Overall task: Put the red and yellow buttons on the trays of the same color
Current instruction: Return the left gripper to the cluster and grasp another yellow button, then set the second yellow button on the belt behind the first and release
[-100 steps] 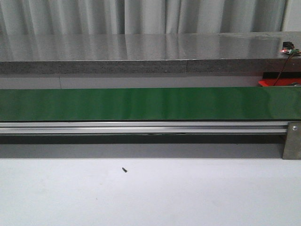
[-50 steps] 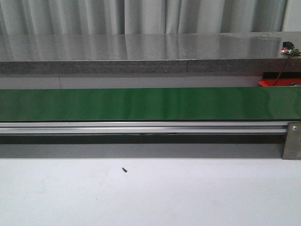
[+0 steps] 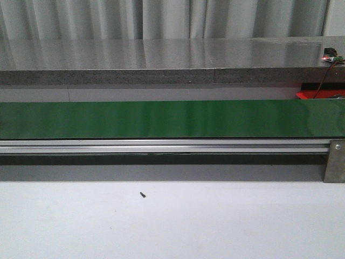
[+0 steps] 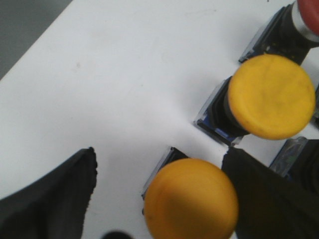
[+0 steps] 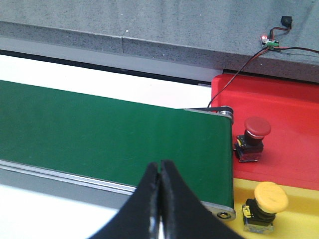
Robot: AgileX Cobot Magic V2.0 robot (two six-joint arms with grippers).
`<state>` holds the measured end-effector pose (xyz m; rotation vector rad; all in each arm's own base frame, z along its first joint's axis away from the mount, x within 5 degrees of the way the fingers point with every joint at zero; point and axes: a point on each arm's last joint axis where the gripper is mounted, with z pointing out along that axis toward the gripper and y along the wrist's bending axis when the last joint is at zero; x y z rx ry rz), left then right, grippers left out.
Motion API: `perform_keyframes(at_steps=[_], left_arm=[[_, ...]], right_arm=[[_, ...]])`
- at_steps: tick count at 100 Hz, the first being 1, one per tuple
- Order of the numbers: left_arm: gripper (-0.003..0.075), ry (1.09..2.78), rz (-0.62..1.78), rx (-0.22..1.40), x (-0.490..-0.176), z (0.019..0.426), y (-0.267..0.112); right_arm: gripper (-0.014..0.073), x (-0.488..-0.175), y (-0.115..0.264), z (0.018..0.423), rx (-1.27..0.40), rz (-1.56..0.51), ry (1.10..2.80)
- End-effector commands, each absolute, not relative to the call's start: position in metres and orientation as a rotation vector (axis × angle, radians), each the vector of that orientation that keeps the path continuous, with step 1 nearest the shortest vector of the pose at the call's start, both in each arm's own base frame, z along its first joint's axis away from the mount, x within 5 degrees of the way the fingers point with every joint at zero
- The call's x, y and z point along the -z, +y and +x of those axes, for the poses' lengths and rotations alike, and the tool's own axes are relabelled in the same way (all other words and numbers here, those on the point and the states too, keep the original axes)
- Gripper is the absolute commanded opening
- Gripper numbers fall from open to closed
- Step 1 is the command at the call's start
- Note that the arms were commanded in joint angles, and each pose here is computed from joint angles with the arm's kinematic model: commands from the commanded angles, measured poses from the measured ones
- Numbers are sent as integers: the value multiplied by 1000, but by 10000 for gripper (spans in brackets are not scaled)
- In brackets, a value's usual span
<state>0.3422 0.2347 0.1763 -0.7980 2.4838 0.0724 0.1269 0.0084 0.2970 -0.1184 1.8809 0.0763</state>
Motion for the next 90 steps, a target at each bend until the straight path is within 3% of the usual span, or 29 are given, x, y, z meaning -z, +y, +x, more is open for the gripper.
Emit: perform_keyframes(at_steps=[1,21,64,90], left_arm=[[394,2371,-797,-107,-203,345,239],[291,2372,-798,-106,-202,346,239],[283,2389,-786,-100,-205,345,238],[283,2335,-748,-131,-236,338,233]], right_arm=[[-66,-310,6,128,-59,-87,1803],[-66,-310,6,128,-60,-88,1804],[-66,-310,6,128,-61,-88,1806],[-66,-310,6,128,-61,-88,1806]])
